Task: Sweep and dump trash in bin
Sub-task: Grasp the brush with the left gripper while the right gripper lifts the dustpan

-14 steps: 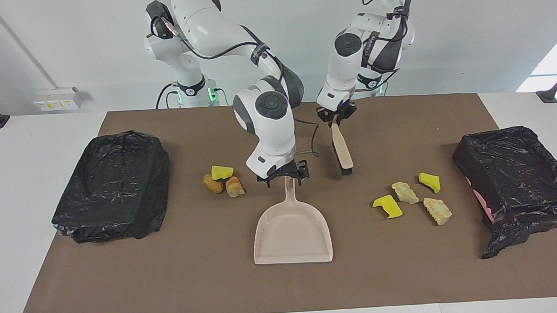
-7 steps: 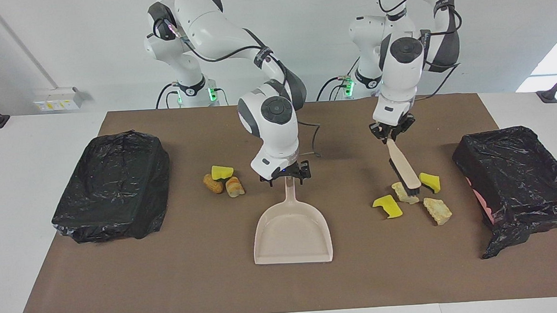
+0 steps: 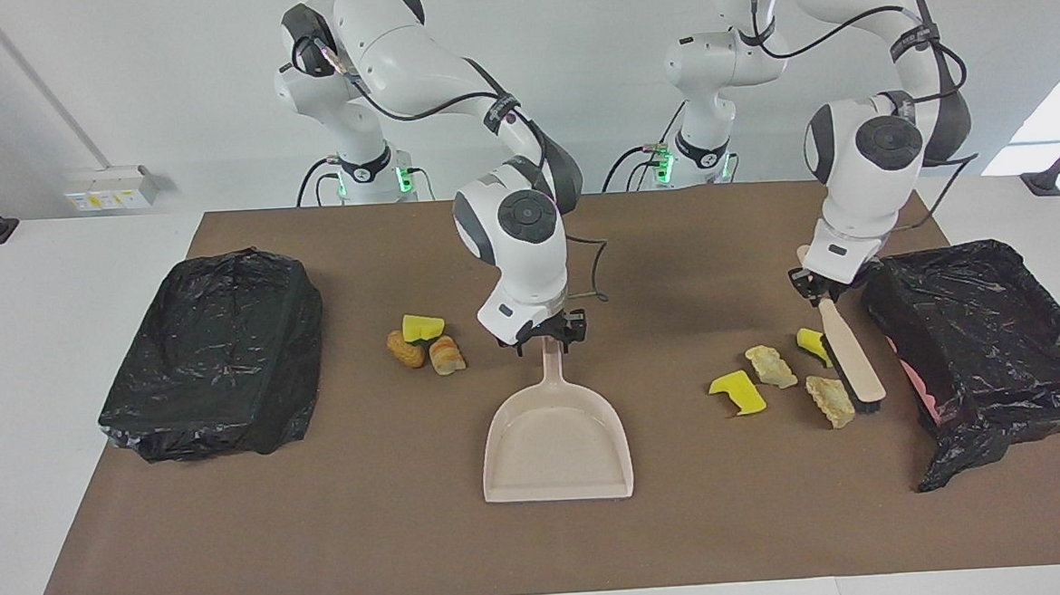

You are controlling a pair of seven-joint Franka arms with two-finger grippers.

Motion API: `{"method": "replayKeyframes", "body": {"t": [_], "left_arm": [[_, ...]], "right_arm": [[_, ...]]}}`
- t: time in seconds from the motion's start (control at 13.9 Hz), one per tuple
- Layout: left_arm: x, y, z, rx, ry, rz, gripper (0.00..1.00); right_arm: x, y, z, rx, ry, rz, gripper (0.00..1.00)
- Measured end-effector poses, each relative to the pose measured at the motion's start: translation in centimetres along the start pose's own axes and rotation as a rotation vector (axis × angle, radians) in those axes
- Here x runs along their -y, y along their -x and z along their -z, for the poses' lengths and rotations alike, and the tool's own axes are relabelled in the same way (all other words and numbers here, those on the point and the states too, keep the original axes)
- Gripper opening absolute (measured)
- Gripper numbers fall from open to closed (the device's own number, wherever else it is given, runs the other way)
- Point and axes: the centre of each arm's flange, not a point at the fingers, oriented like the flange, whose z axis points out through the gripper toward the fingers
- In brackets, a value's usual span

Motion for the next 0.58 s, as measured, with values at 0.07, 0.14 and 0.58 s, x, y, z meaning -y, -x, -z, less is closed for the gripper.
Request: {"method": "replayKeyframes", "body": {"t": [0.07, 0.14, 0.58], "left_arm": [[0.4, 0.0, -0.8, 0.013, 0.003, -0.024, 0.26], [0.3, 0.1, -1.1, 0.027, 0.008, -0.049, 0.26], [-6.2, 1.4, -1.2, 0.068, 0.165, -0.211, 0.26]], "right_arm": [[0.0, 0.1, 0.0, 0.005, 0.003, 0.023, 0.32], [0.0, 0.1, 0.0, 0.010, 0.005, 0.047, 0.32], [-0.4, 0.1, 1.4, -0.001, -0.006, 0.480, 0.32]]}}
